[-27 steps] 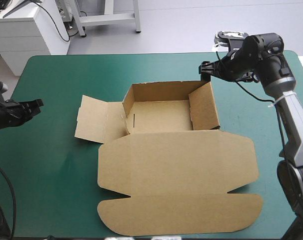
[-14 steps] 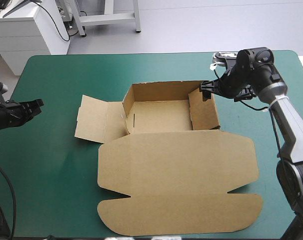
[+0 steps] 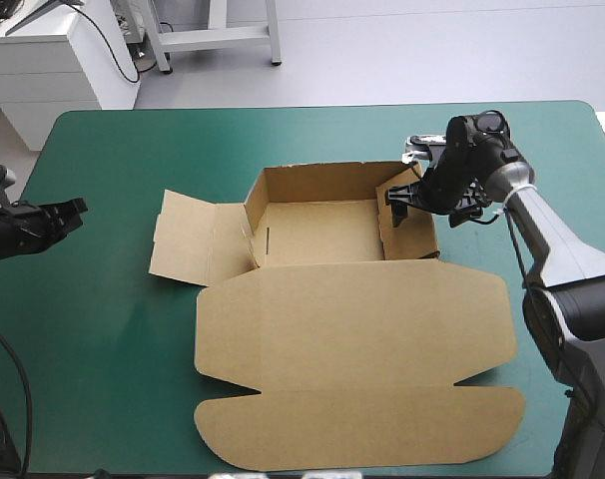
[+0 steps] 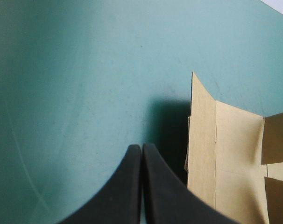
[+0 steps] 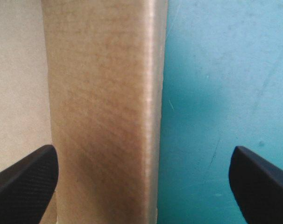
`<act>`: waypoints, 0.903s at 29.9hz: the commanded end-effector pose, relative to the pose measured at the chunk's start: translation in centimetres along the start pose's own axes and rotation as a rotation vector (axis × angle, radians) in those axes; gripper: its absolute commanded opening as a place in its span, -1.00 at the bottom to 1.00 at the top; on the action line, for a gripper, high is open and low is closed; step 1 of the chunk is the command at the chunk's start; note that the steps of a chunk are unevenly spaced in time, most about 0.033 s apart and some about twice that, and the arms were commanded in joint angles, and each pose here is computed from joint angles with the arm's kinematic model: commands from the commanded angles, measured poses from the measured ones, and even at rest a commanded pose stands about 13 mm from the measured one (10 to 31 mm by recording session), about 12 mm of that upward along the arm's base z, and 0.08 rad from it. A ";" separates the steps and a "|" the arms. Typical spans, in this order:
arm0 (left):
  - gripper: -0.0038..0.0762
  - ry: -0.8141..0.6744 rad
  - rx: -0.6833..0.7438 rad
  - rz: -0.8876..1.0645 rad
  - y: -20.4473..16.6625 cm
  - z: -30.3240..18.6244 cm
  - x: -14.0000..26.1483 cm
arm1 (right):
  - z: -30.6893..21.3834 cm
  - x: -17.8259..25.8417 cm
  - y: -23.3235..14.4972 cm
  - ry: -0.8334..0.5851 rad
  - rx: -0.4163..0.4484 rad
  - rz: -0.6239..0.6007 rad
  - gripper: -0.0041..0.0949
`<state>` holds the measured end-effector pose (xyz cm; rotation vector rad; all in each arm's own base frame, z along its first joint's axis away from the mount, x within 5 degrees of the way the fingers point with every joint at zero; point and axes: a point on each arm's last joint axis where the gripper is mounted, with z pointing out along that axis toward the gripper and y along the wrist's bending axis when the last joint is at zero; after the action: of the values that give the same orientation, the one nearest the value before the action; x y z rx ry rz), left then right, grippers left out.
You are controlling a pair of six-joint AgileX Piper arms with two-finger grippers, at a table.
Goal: Fold the box
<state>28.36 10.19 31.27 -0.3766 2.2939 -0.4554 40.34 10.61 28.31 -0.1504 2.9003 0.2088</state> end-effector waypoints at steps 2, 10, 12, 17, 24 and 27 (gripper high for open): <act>-0.93 -0.093 0.024 -0.014 -1.1 -1.5 -1.1 | -2.0 -0.1 0.3 -0.046 -0.030 -0.013 0.89; -0.93 -0.095 0.023 -0.014 -1.1 -1.5 -1.1 | -1.9 -0.2 0.3 -0.042 -0.033 -0.013 0.54; -0.93 -0.095 0.023 -0.014 -1.1 -1.5 -1.1 | -1.9 -0.2 0.3 -0.042 -0.035 -0.013 0.22; -0.93 -0.094 0.024 -0.014 -1.1 -1.5 -1.1 | -1.9 -0.2 0.4 -0.042 -0.044 -0.044 -0.93; -0.93 -0.093 0.023 -0.013 -1.1 -1.5 -1.1 | -2.1 -0.1 0.8 -0.044 -0.084 -0.082 -0.93; -0.93 -0.095 0.022 -0.013 -1.1 -1.5 -1.1 | -3.1 0.1 0.9 -0.066 -0.085 -0.141 -0.93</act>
<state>28.36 10.20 31.28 -0.3774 2.2927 -0.4537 40.73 11.14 27.17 -0.2835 2.9080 0.2598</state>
